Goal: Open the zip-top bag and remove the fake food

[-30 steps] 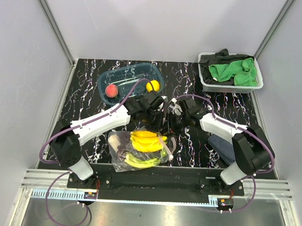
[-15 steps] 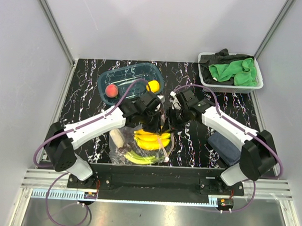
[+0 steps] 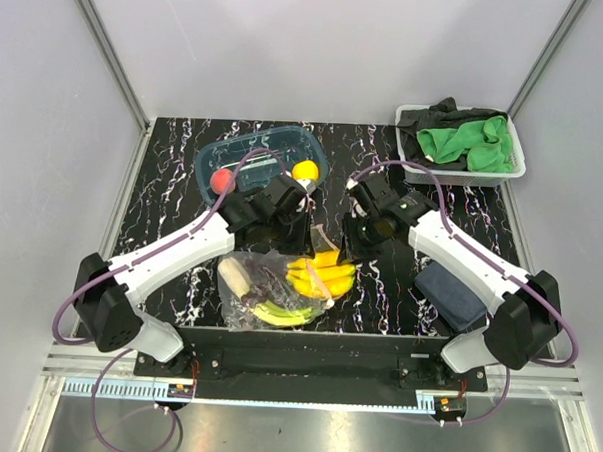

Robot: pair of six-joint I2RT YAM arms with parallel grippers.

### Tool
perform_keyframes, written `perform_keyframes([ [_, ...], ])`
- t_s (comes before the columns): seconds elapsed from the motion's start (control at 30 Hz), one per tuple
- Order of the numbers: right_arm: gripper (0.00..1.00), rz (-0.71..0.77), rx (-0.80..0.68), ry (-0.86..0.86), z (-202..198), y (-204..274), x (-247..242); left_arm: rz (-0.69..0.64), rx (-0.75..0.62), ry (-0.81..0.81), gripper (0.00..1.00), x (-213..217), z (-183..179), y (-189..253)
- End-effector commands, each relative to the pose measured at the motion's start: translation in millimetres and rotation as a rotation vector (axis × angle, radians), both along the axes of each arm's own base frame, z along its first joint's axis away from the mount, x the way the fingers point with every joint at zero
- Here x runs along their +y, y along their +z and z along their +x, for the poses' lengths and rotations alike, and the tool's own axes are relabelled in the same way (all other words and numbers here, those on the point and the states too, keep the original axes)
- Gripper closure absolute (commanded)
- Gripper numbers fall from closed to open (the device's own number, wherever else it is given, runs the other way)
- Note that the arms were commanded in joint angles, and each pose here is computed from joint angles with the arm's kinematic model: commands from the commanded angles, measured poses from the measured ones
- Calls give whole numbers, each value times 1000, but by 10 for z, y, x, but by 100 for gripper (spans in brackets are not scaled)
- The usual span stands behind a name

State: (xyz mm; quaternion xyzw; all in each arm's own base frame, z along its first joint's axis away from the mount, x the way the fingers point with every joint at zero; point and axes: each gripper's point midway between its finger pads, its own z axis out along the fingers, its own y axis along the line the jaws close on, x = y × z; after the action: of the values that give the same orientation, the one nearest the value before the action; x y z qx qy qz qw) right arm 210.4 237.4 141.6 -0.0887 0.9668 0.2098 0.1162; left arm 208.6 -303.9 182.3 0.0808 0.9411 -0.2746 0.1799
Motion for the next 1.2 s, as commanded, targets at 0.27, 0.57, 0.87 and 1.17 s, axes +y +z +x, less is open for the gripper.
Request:
perform_keyframes([
  [0.27,100,-139,-172,52,128,599,-300,-16,-74,83,100,332,30,77],
  [0.57,100,-214,-356,-72,307,980,-614,36,-109,142,100,675,101,70],
  [0.87,100,-49,-493,-95,526,1592,-415,76,-78,201,100,985,88,-64],
  [1.17,100,213,-504,-149,1609,1697,147,35,-7,141,100,950,-123,-109],
])
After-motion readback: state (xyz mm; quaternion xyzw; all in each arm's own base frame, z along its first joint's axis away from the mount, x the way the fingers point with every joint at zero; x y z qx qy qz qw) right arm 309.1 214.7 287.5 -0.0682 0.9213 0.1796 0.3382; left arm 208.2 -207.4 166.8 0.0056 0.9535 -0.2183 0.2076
